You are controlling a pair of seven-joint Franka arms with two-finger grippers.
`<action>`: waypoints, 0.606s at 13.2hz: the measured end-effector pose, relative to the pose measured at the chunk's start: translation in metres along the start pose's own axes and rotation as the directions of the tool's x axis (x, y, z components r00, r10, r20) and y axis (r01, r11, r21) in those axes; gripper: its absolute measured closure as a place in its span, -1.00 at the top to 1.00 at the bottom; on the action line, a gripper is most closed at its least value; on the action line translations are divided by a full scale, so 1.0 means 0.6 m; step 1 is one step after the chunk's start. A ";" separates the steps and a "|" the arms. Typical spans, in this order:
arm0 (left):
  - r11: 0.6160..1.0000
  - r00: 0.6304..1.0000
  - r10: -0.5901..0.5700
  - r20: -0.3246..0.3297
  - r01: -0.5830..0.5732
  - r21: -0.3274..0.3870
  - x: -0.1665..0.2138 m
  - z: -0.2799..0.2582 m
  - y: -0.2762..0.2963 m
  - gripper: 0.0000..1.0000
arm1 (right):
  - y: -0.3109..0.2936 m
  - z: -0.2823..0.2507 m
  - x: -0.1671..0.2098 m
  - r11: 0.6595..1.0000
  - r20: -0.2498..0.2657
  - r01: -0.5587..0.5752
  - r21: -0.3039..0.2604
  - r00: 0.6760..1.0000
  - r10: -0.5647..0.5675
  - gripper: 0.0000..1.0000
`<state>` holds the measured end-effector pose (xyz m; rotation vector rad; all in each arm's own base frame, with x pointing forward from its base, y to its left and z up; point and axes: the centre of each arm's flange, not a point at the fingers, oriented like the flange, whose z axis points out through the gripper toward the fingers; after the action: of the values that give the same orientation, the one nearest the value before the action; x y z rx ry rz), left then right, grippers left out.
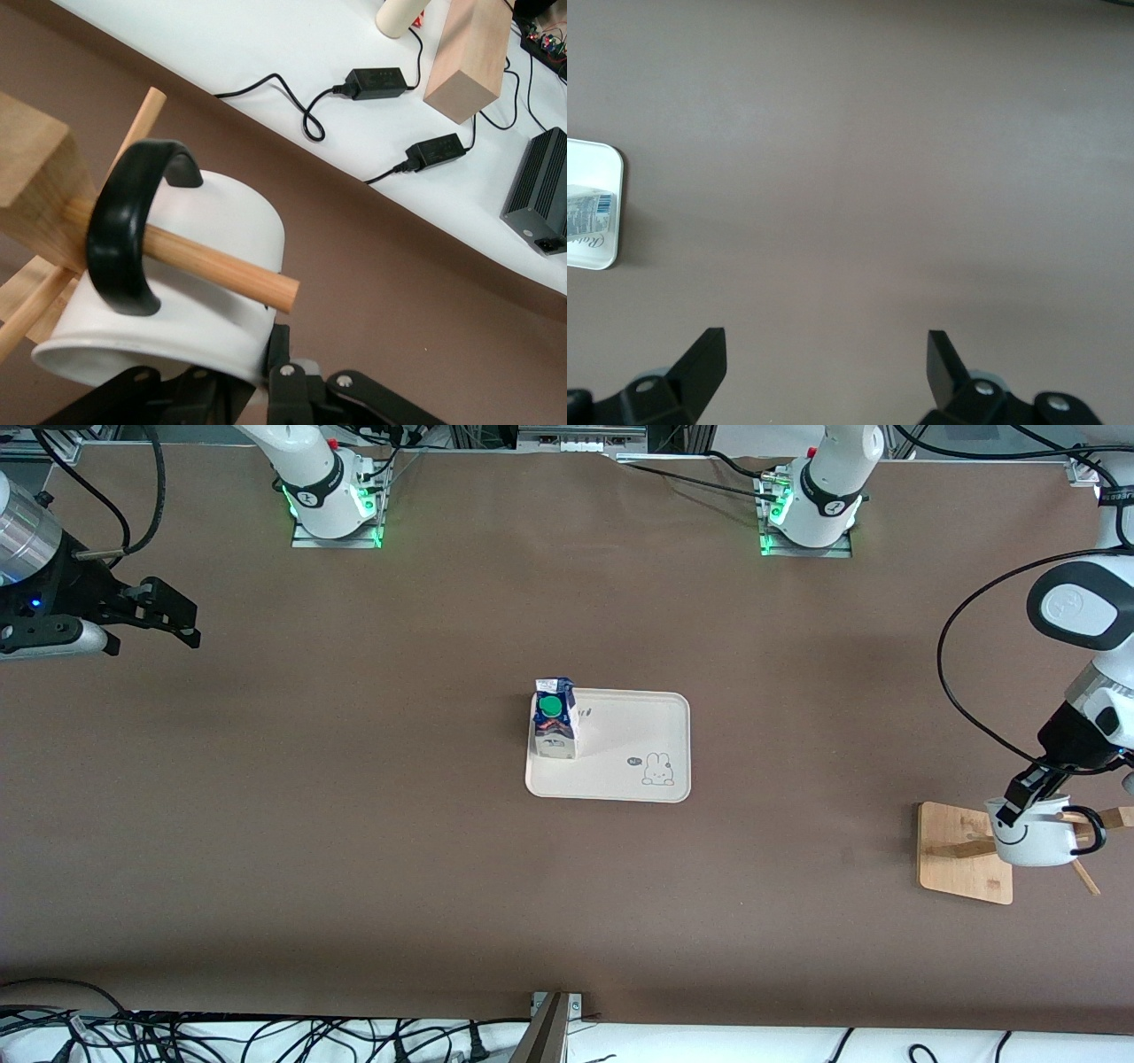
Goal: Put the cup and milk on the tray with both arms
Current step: 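Grasp the white mug's rim with the left gripper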
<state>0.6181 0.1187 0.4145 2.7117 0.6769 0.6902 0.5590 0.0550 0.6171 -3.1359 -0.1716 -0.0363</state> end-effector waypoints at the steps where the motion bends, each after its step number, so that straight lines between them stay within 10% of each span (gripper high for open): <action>1: 1.000 1.000 0.005 0.008 -0.005 0.000 0.000 -0.002 -0.002 -0.81 | 0.000 0.000 0.000 1.000 0.000 0.000 0.000 1.000 0.000 1.00; 8: 0.999 0.995 0.047 0.083 -0.047 -0.007 -0.003 -0.022 0.011 -0.81 | 0.000 0.000 0.000 1.000 -0.001 0.000 0.000 1.000 0.000 1.00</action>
<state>0.6125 0.1136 0.4275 2.7423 0.5925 0.5857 0.5593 0.0551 0.6169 -3.1360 -0.1711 -0.0373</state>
